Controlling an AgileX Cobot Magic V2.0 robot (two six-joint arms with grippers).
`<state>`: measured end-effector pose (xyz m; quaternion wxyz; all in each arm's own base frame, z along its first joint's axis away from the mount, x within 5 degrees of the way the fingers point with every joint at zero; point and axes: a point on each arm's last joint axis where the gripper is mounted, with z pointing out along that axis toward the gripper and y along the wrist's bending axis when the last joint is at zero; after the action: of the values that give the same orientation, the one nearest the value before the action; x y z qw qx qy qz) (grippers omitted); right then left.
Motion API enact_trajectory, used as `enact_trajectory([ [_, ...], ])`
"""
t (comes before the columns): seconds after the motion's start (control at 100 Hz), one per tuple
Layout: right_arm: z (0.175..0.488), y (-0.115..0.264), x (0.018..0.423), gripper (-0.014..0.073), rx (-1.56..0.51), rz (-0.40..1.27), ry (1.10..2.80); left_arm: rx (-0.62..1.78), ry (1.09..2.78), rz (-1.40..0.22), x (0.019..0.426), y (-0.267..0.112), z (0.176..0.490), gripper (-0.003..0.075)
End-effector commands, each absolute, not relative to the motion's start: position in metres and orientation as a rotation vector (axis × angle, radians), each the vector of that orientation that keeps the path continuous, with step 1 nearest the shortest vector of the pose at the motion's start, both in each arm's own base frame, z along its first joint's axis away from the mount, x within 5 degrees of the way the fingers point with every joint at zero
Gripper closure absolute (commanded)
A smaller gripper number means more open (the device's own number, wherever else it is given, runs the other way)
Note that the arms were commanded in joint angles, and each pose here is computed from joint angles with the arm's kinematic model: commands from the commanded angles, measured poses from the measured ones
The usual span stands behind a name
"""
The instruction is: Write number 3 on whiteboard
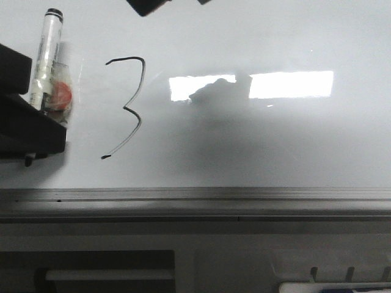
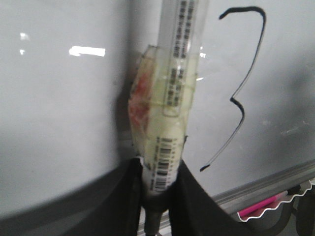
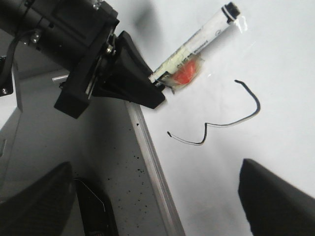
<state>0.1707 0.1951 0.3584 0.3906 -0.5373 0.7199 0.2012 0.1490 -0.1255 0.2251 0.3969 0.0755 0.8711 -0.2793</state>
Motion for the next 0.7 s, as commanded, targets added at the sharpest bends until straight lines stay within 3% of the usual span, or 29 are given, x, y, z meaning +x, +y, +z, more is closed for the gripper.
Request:
enact_trajectory([
  [0.0,0.38,0.1913,0.1695,-0.0002,-1.289,0.523,1.748,0.14,2.14,-0.731,0.1552,-0.1256,0.2386,0.0741],
  [0.31,0.38,0.1913,0.1695,-0.0002,-1.289,0.523,1.748,0.135,2.14,-0.728,0.1558,-0.1249,0.2386,0.0726],
  [0.41,0.38,0.1913,0.1695,-0.0002,-1.289,0.524,1.748,0.135,2.14,-0.728,0.1558,-0.1249,0.2386,0.0617],
  [0.57,0.38,0.1913,0.1695,-0.0002,-1.289,0.524,1.748,0.139,2.15,-0.729,0.1551,-0.125,0.2379,0.0333],
  [0.69,0.38,0.1913,0.1695,-0.0002,-1.289,0.524,1.748,0.153,2.17,-0.729,0.1538,-0.1254,0.2364,0.0288],
])
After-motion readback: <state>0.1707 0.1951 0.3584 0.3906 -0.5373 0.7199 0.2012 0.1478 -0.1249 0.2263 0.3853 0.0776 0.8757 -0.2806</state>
